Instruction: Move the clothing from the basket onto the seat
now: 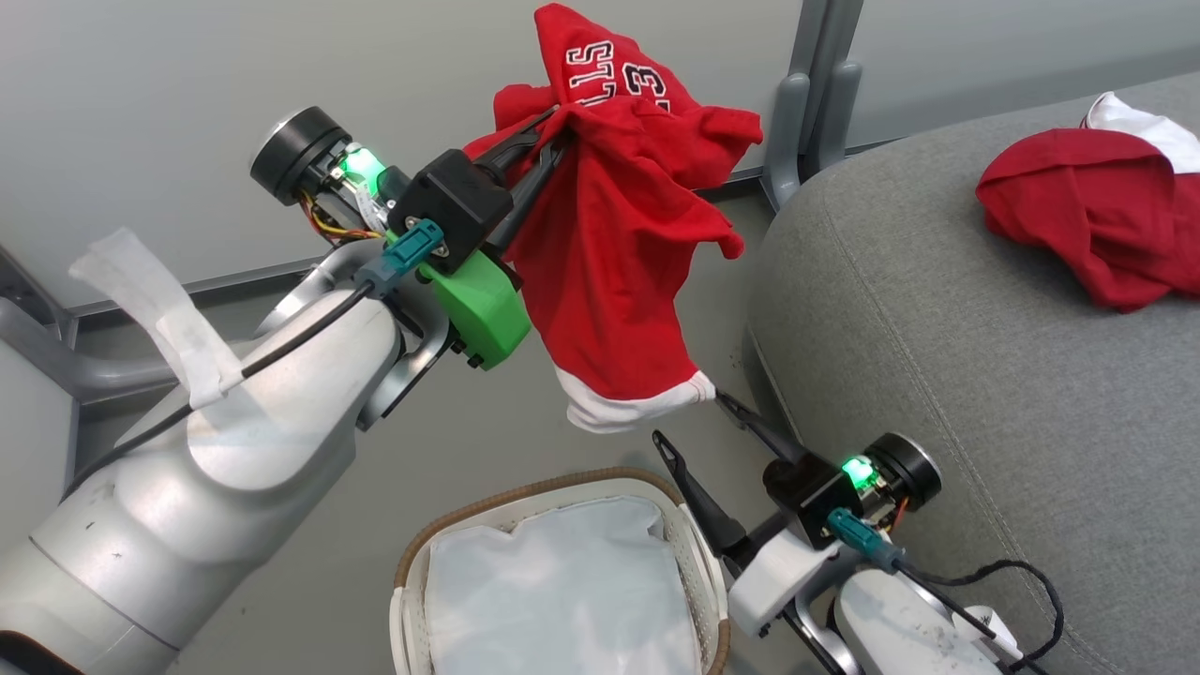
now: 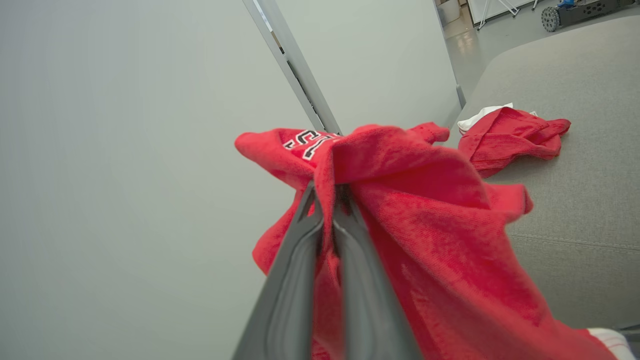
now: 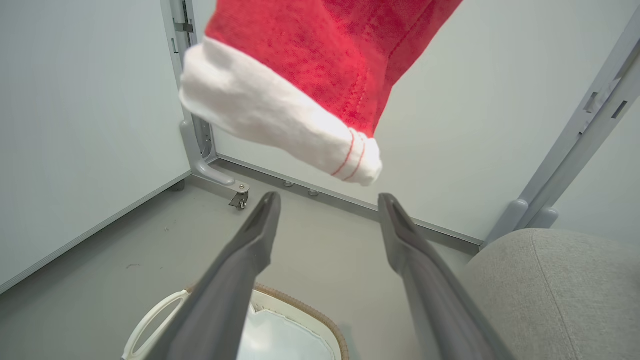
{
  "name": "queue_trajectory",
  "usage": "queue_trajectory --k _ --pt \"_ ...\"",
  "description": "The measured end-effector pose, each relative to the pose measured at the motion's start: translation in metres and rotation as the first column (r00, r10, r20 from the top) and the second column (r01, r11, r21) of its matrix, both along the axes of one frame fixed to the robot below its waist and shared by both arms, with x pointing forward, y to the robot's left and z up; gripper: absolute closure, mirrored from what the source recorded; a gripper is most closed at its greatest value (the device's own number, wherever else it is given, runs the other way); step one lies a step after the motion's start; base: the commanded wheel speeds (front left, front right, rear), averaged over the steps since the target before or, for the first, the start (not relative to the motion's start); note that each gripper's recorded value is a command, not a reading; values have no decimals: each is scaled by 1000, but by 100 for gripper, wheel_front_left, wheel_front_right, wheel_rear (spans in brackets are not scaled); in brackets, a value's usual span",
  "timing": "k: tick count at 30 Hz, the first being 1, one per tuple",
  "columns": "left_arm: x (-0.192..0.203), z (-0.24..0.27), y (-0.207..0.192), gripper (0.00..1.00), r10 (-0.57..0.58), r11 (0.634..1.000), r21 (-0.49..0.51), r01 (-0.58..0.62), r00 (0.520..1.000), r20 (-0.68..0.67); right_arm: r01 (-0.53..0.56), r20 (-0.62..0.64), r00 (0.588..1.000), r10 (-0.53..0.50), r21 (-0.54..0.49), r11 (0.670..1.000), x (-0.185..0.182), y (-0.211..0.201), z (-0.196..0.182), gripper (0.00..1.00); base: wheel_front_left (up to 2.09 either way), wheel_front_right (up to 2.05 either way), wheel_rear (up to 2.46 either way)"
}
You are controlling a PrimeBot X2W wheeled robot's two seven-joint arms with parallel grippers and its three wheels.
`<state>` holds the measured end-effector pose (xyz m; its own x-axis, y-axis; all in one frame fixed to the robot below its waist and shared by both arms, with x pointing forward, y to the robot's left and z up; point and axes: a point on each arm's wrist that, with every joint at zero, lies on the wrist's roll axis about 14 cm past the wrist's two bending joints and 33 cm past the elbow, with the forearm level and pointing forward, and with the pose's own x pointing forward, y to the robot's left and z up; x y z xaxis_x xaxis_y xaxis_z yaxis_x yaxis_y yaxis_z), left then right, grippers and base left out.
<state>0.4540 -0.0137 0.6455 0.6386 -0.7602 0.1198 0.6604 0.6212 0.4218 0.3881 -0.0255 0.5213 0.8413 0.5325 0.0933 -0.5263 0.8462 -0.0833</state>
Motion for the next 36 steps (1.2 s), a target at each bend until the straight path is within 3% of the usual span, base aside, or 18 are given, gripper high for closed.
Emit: queue_trajectory --k 10,21,25,27,29,36 --pt "-1 4 -5 100 -5 1000 3 5 1000 0 -17 173 985 14 16 1000 16 5 57 0 0 0 0" --pt "-2 5 -14 100 -27 1000 -8 27 1000 -10 -111 204 971 128 -91 990 24 37 58 0 0 0 0" --pt "-3 6 -16 100 -30 999 -21 30 999 -13 -138 211 965 153 -86 987 28 45 64 0 0 0 0" --pt "-3 6 -15 100 -28 999 -24 28 999 -17 -148 214 964 160 -74 986 30 48 68 60 0 0 0" --pt "-3 5 -14 100 -26 999 -31 25 999 -26 -154 218 962 163 -58 986 31 50 72 100 0 0 0" --pt "2 -12 -4 100 5 999 -47 -9 997 -77 -166 226 959 168 -29 986 31 52 79 100 0 0 0"
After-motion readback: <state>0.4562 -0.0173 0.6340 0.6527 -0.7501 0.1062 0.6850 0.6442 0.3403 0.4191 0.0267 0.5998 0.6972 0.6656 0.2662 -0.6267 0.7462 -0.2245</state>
